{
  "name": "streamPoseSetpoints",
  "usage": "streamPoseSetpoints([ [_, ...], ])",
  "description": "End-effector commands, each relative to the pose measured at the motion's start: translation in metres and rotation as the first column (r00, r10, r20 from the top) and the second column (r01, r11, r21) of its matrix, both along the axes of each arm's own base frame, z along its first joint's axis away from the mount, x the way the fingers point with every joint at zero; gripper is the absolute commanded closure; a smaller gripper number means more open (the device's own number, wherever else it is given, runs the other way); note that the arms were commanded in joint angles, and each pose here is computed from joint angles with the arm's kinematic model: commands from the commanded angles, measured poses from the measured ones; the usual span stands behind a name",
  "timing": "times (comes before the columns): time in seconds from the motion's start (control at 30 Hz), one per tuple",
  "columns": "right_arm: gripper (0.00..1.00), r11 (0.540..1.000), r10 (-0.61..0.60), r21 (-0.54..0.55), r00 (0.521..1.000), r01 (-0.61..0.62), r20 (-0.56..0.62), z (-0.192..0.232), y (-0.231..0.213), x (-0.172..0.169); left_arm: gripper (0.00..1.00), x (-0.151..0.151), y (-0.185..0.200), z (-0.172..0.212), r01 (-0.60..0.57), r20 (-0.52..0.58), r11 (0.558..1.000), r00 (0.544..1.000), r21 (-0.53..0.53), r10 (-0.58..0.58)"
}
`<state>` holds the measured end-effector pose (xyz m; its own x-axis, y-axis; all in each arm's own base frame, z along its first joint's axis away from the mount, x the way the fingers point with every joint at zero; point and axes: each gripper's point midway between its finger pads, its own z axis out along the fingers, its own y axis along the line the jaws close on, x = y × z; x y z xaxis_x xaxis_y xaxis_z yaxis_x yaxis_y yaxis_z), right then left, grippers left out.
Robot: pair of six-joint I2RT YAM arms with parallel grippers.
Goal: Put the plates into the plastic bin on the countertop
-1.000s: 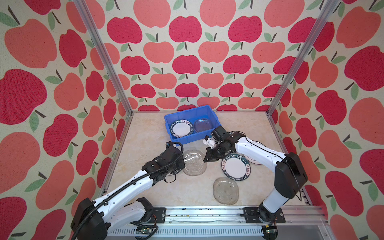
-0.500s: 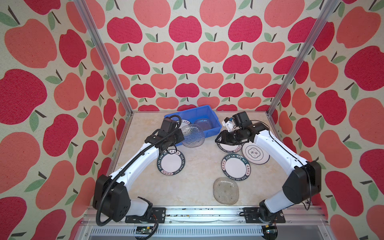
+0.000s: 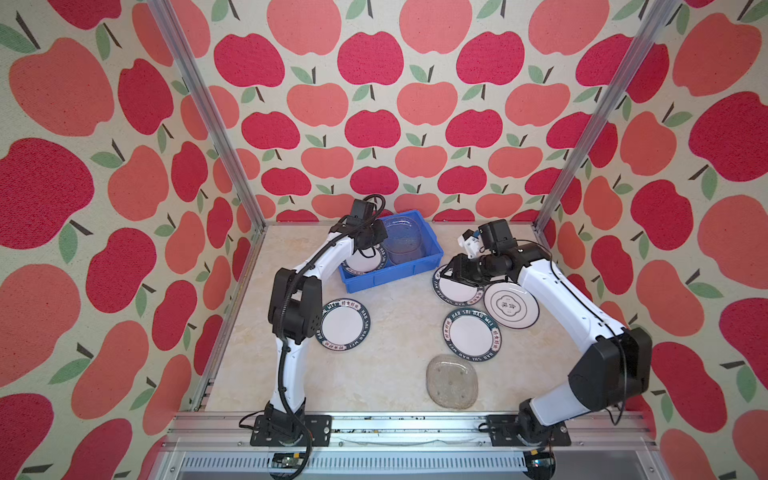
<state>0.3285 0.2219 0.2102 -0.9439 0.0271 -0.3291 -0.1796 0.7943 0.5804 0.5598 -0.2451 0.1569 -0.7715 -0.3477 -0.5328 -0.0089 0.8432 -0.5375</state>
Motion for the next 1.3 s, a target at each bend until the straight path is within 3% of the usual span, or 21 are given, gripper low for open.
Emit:
streamPoseSetpoints([
  [0.0, 0.56, 1.0, -0.011, 0.011, 1.0, 0.011, -0.027, 0.001, -0.002, 0.005, 1.0, 0.016, -0.006, -0.004, 0.004, -0.005, 1.0, 1.0, -0.028, -0.005],
  [0.37, 0.56, 1.0, -0.014, 0.017, 0.999, 0.015, -0.053, -0.006, -0.009, 0.013, 1.0, 0.039, -0.017, -0.061, -0.03, -0.081, 0.999, 0.996, -0.041, 0.026],
  [0.77, 0.57, 1.0, -0.007, 0.029, 0.998, 0.009, -0.057, -0.008, -0.009, 0.017, 1.0, 0.037, -0.024, -0.085, -0.038, -0.127, 0.998, 0.991, -0.05, 0.032],
  [0.8, 0.56, 0.999, -0.004, 0.032, 0.998, 0.006, -0.058, -0.009, -0.009, 0.017, 0.96, 0.037, -0.025, -0.085, -0.036, -0.127, 0.998, 0.991, -0.052, 0.029],
  [0.87, 0.56, 0.999, -0.003, 0.034, 0.998, 0.005, -0.063, -0.01, -0.008, 0.017, 0.72, 0.037, -0.027, -0.083, -0.03, -0.12, 0.998, 0.992, -0.053, 0.023],
  [0.97, 0.56, 0.999, -0.001, 0.036, 0.998, 0.004, -0.063, -0.01, -0.008, 0.017, 0.53, 0.037, -0.028, -0.075, -0.019, -0.1, 0.999, 0.995, -0.045, 0.015],
  [1.07, 0.56, 0.999, -0.002, 0.042, 0.998, 0.004, -0.061, -0.009, -0.008, 0.018, 0.43, 0.038, -0.027, -0.063, -0.015, -0.075, 0.999, 0.997, -0.035, 0.012],
  [1.27, 0.56, 0.999, -0.002, 0.049, 0.998, 0.005, -0.06, -0.008, -0.007, 0.019, 0.42, 0.04, -0.027, -0.036, -0.011, -0.021, 1.0, 1.0, -0.028, 0.011],
])
